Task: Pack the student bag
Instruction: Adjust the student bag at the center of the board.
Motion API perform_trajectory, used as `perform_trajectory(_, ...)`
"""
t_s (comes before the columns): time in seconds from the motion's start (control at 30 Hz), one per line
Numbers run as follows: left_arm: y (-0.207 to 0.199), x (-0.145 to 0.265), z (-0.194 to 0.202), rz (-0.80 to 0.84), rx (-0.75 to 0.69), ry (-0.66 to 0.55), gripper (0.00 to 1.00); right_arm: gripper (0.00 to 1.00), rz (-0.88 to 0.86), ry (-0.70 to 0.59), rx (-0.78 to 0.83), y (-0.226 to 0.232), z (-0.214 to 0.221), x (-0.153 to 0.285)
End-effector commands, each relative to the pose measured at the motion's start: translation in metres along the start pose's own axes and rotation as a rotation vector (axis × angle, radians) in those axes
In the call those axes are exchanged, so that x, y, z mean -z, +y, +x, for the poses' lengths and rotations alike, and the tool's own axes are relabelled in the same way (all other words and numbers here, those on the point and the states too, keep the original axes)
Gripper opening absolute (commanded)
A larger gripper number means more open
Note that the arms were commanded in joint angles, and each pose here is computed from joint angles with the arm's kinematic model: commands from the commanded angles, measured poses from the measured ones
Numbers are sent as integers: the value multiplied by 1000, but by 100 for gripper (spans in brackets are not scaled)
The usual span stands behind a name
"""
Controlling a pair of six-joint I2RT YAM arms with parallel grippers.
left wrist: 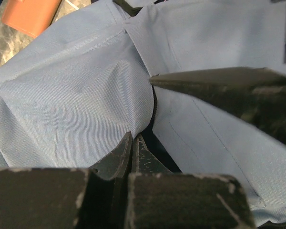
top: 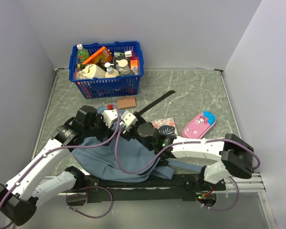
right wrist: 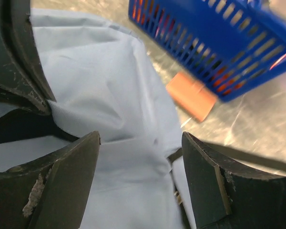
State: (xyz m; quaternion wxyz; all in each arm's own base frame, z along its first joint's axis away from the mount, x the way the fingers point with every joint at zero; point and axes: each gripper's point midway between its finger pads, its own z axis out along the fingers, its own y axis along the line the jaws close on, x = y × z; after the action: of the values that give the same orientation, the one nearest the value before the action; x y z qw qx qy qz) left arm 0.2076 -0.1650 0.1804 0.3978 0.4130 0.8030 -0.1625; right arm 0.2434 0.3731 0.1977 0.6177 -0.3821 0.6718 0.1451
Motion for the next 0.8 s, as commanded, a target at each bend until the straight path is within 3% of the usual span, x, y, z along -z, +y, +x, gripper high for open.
perform_trajectory(0.0,-12,20,-43,77,-59,-143,1,77,29,-52,157,6,-6,-4)
perform_trajectory(0.33,-19,33,-55,111,-51,-175,1,77,1,-48,167,27,14,-11)
perform_trajectory(0.57,-38,46,-58,213,-97,-193,1,76,169,-131,279,19,1,-19)
perform_trajectory(0.77,-42,43,-41,239,-127,-149,1,62,302,-193,281,-1,-15,-1)
